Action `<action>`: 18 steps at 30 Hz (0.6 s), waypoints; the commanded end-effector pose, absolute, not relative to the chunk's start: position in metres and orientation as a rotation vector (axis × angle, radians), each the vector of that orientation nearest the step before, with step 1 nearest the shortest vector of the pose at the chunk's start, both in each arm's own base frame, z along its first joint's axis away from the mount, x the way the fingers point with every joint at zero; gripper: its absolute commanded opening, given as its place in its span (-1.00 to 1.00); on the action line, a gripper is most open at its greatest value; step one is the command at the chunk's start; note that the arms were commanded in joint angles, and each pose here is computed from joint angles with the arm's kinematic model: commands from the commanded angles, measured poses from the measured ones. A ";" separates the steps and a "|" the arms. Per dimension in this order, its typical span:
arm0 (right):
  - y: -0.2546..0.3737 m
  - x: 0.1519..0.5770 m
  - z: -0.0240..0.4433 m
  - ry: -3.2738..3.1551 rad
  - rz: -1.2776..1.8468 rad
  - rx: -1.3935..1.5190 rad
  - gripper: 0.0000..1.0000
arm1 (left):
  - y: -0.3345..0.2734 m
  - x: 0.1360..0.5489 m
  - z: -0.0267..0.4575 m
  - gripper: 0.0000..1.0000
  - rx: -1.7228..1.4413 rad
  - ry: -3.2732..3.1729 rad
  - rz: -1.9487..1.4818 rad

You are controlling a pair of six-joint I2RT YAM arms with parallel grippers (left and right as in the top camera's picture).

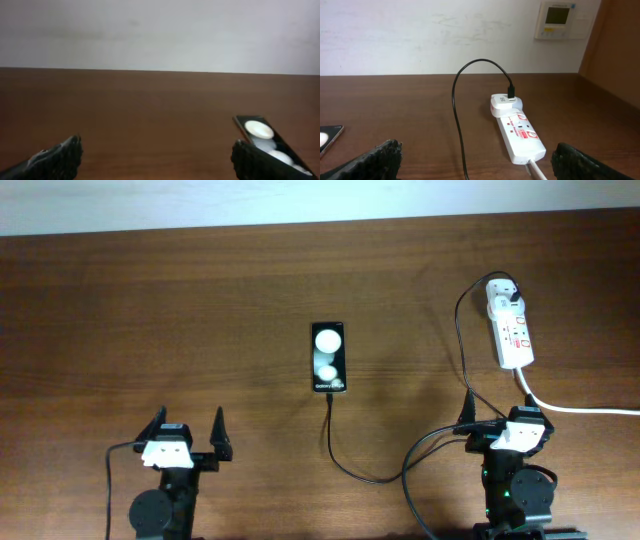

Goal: Plug charger to phone and switch on socket

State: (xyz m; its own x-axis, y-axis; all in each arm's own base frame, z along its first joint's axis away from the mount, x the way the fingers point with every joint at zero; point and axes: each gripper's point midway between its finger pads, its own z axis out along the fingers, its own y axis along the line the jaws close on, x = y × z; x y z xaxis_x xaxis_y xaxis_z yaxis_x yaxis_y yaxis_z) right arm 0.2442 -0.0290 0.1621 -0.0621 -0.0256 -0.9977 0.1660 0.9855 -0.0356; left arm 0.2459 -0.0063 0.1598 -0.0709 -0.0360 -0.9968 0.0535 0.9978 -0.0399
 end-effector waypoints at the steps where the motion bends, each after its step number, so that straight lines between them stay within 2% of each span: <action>1: -0.030 0.244 0.159 1.631 -0.155 0.119 0.97 | 0.004 0.246 0.156 0.98 0.023 1.651 0.026; 18: -0.030 0.244 0.159 1.631 -0.155 0.120 0.97 | -0.002 0.246 0.157 0.98 0.061 1.647 0.027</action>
